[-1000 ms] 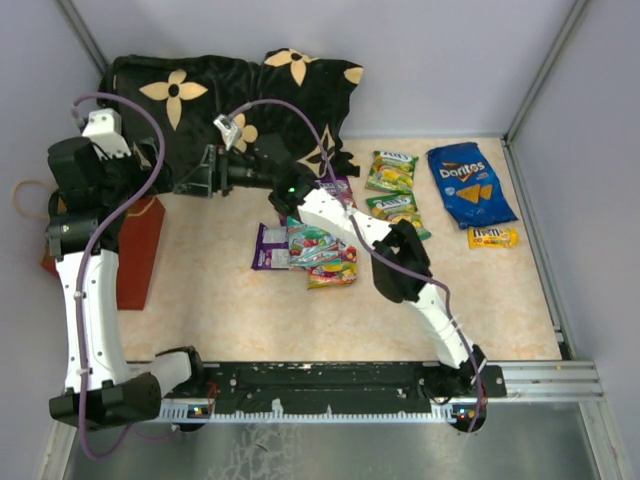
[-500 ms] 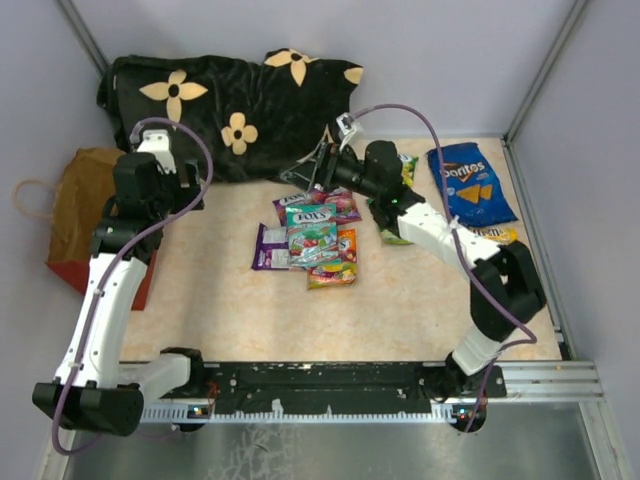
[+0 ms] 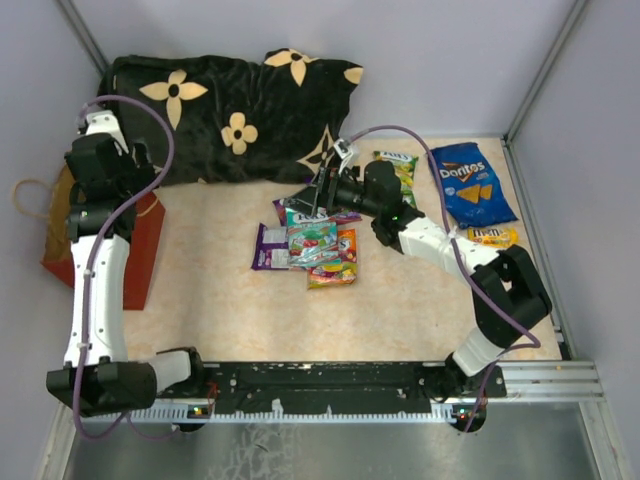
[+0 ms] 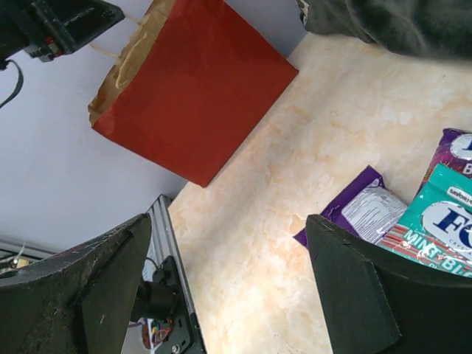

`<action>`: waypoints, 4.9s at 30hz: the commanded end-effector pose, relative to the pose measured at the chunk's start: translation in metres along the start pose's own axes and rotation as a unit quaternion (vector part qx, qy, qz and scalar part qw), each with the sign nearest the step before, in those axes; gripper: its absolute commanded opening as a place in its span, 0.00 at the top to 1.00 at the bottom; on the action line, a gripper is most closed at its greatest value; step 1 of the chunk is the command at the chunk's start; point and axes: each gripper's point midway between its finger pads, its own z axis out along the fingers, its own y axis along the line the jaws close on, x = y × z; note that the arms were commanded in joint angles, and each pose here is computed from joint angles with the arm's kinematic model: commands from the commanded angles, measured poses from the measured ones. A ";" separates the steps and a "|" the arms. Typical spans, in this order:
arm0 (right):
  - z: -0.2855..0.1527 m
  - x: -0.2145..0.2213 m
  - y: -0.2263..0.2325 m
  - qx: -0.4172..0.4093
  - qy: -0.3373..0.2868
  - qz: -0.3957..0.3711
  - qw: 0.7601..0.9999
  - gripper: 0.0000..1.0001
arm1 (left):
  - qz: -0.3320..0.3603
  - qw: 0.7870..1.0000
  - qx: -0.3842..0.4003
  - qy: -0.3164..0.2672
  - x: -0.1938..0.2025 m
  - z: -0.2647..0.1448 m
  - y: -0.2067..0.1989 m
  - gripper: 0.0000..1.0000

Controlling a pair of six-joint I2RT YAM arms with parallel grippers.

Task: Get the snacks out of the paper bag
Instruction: Adjust the paper bag at the center of the board, then adjust the snack at the center of the board.

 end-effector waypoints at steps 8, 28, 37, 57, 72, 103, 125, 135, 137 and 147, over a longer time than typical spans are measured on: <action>-0.006 -0.002 0.020 -0.052 -0.014 0.002 0.999 0.14 | -0.020 0.994 0.080 0.078 0.035 0.029 -0.012 0.18; -0.016 0.012 0.021 -0.055 0.000 0.011 0.998 0.12 | -0.031 0.985 0.070 0.156 0.098 0.065 -0.009 0.58; -0.015 0.011 0.021 -0.054 0.003 0.012 0.998 0.12 | -0.019 0.982 0.131 0.133 0.081 0.068 -0.028 0.84; -0.021 0.023 0.020 -0.053 0.028 0.006 0.998 0.08 | -0.026 0.975 0.188 0.118 0.059 0.087 -0.050 0.91; -0.066 0.028 -0.042 0.166 -0.027 0.014 0.986 0.01 | -0.121 0.929 0.334 -0.101 -0.089 -0.056 -0.141 0.00; -0.016 0.085 -0.173 0.158 0.103 0.009 0.982 0.37 | -0.109 0.819 0.528 0.193 0.221 -0.088 -0.325 0.00; -0.165 0.039 -0.040 0.186 0.148 -0.020 0.971 0.92 | -0.110 0.799 0.588 0.058 0.133 -0.117 -0.319 0.00; -0.253 0.128 -0.065 0.343 0.171 0.073 0.921 0.83 | 0.037 0.787 0.609 0.096 0.206 -0.145 -0.380 0.01; -0.254 0.125 -0.068 0.354 0.170 0.072 0.917 0.53 | 0.081 0.781 0.609 0.113 0.228 -0.164 -0.398 0.02; -0.268 0.012 -0.083 0.495 0.075 -0.027 0.865 0.01 | 0.053 0.764 0.607 0.213 0.249 -0.205 -0.413 0.08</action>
